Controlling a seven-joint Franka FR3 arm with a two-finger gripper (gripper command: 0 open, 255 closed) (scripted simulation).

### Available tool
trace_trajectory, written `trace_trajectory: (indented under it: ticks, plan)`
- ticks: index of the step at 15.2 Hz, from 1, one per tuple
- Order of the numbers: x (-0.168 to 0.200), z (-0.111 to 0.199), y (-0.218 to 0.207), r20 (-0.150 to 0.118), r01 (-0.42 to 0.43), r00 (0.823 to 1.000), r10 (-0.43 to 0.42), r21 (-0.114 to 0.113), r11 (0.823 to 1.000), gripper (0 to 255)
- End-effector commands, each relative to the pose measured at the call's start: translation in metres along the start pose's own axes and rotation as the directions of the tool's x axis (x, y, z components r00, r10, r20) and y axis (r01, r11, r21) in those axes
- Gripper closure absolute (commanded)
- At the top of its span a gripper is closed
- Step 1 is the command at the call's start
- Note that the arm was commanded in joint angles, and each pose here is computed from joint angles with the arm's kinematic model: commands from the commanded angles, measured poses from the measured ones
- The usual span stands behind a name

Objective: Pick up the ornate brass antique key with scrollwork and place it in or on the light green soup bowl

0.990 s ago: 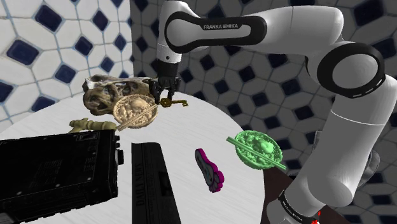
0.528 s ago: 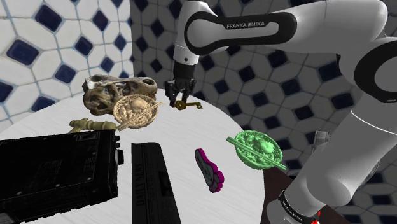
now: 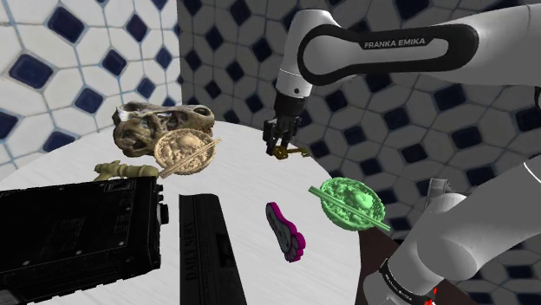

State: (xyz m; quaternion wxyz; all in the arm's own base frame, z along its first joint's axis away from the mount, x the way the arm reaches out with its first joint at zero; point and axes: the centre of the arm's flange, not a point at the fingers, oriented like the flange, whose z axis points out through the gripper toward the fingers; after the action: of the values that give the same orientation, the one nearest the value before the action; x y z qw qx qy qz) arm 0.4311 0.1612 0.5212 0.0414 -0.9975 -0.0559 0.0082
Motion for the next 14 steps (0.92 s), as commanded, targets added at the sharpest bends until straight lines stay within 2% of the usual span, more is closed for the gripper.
trace_trajectory:
  ticks: [1, 14]
  plan:
    - [-0.024, -0.002, 0.011, 0.0, 0.001, 1.0, -0.001, 0.001, 1.0, 255]
    - [-0.178, -0.01, 0.088, 0.0, 0.001, 1.0, -0.001, 0.001, 1.0, 255]
